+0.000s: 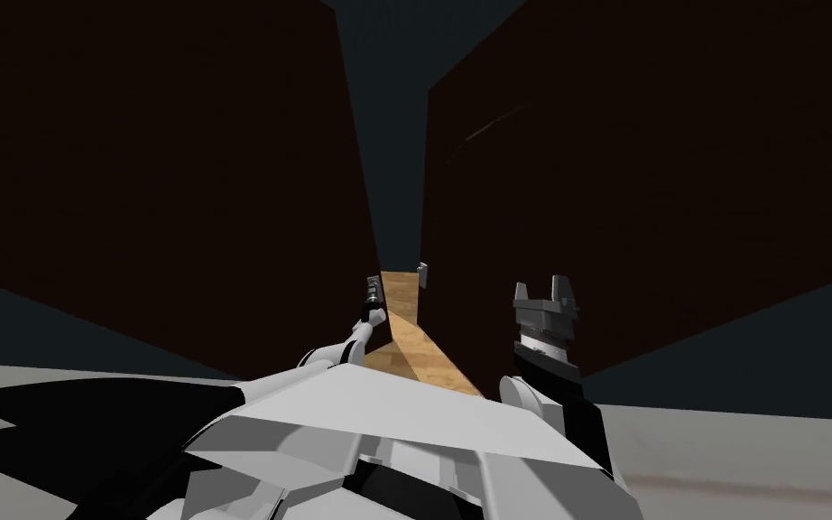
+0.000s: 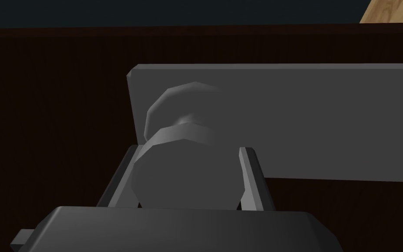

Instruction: Push the door open

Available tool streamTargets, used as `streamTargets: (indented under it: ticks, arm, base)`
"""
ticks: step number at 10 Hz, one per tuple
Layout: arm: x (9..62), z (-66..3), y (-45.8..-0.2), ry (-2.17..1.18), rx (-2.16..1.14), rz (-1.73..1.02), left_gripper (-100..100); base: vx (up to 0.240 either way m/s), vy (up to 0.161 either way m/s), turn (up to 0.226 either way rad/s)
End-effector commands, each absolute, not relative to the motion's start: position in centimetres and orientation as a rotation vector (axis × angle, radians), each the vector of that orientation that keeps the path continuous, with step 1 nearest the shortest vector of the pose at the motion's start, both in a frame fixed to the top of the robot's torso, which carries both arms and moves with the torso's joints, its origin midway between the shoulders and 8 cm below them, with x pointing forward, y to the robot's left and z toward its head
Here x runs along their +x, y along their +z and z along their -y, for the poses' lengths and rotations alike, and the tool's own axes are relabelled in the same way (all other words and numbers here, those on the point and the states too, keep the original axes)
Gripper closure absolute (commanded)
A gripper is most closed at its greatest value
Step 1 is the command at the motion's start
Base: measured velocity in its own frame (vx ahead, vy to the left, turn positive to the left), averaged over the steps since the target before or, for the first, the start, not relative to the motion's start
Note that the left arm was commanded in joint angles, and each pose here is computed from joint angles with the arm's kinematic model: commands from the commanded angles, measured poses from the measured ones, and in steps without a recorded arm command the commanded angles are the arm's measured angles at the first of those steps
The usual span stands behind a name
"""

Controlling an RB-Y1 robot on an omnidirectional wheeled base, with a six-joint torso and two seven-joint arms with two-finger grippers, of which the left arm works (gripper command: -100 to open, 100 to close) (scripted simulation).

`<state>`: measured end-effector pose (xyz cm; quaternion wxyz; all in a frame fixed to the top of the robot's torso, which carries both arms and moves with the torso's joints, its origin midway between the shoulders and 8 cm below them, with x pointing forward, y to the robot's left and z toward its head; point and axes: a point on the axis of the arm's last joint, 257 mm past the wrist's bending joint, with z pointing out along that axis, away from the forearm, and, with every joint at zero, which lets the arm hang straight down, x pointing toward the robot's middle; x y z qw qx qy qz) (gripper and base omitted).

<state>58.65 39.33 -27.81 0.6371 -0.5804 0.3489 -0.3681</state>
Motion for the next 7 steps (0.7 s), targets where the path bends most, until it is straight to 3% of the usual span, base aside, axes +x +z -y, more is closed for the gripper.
streamTargets:
  ticks: [1, 5, 6, 7]
  arm:
    - [58.2, -41.9, -25.8, -0.798, -1.304, -0.725, 100]
    - [57.5, -43.5, -25.5, -0.757, -1.314, -0.677, 100]
    - [57.4, -43.7, -26.0, -0.754, -1.327, -0.698, -100]
    - [57.4, -43.8, -26.1, -0.750, -1.330, -0.699, -100]
  base:
    - [0.076, 0.091, -0.125]
    - [0.046, 0.058, -0.031]
    - [-0.018, -0.053, 0.026]
    - [-0.094, -0.175, 0.066]
